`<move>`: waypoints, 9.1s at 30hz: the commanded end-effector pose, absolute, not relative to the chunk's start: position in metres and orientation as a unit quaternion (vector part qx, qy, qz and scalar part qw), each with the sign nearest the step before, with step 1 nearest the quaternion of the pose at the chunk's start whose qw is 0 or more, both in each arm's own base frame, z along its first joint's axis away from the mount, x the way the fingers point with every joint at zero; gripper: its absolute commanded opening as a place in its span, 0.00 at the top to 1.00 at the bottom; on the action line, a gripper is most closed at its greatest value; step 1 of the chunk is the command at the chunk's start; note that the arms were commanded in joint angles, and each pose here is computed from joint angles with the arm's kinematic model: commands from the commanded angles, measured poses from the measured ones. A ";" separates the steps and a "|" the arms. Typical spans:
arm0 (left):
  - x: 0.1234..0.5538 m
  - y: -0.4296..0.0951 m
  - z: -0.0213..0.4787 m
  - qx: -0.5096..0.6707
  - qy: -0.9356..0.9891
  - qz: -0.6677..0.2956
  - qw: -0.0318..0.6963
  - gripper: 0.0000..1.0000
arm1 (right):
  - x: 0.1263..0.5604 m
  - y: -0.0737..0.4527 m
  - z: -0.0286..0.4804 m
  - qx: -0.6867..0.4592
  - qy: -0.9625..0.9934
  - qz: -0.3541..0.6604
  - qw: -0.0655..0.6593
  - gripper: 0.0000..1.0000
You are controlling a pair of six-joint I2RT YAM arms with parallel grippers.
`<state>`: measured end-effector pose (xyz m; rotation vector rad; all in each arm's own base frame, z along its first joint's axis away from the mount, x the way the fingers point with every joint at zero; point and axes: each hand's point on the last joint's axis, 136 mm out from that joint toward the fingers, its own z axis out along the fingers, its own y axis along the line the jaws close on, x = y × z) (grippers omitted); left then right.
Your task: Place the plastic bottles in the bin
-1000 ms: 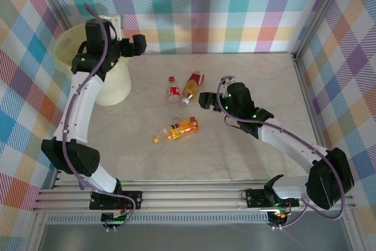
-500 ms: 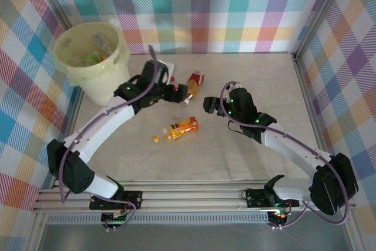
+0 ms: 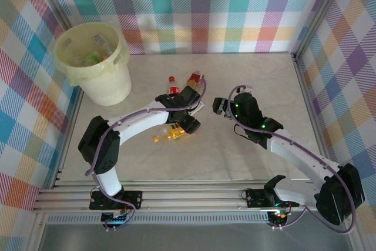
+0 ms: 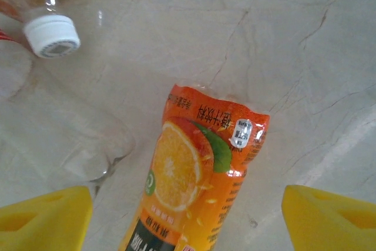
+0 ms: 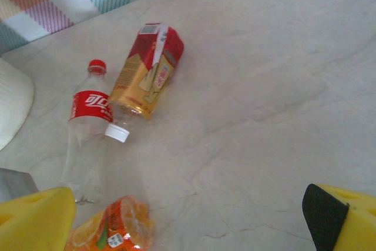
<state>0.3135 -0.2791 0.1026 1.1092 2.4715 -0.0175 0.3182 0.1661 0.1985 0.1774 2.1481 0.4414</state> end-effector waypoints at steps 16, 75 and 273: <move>0.298 -0.297 0.020 0.485 0.862 0.057 0.135 0.35 | 0.299 0.142 0.194 0.075 0.874 0.151 0.456 0.00; 0.471 0.091 0.518 -0.262 0.632 0.047 0.728 0.55 | 0.334 0.228 0.268 -0.086 0.808 0.276 0.514 0.00; 0.489 -0.172 0.011 -0.121 0.976 -0.046 0.174 0.32 | 0.322 0.186 0.206 0.030 0.876 0.225 0.426 0.00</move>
